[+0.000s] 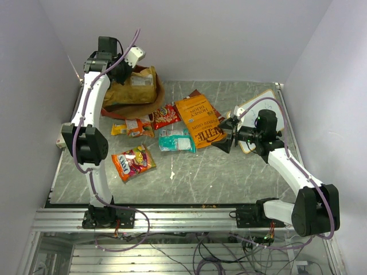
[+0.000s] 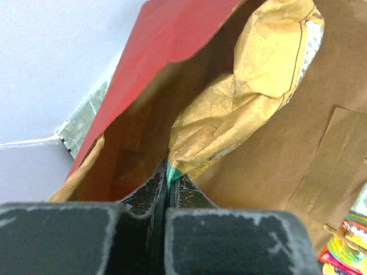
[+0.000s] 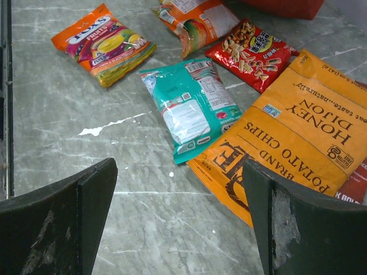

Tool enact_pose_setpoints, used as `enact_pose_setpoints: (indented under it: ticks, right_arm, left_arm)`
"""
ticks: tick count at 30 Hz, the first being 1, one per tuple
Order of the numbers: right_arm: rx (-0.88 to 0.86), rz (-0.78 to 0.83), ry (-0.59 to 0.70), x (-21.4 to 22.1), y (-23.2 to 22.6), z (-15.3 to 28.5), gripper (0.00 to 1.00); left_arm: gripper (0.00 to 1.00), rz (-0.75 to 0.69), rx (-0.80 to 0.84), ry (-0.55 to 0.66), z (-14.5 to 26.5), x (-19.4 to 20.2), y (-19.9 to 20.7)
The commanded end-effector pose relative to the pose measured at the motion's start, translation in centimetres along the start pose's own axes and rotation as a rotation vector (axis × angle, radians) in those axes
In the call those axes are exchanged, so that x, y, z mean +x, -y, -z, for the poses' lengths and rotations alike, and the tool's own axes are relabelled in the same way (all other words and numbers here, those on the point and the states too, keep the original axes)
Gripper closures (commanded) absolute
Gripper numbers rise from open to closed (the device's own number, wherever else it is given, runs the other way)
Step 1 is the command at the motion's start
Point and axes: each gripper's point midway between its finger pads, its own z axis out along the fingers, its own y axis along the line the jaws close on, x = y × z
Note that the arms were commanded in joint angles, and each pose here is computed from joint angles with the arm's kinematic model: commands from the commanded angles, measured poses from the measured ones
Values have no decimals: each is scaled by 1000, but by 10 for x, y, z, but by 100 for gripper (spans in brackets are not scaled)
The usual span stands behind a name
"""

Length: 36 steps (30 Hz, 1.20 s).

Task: Place the snacks into the paper bag
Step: Place the snack in the paper bag.

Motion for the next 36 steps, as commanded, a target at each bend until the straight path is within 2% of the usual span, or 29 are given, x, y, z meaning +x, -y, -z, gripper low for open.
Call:
enact_pose_setpoints:
  ticks: [1,7,15,18,26,36]
  right_arm:
    - [-2,35,29,-16,2,2,9]
    - [-1,37,28,-15,2,3,9]
    - [4,39,22,-13,3,2,9]
    - [3,39,20,-12,3,2,9]
    - [6,38,9,-8,5,1,9]
    - [11,22,-9,0,9,-1,9]
  left_arm:
    - [93,-26,43,5,11,-1,6]
    - [93,6,-83,55,21,-14,-15]
    - [93,198,-246,148,29,-36,-43]
    - [93,229,-292,178,31,-42,-53]
    - [93,154,-341,252,20,-49,-63]
    - [93,102,-471,270,6,-54,-92]
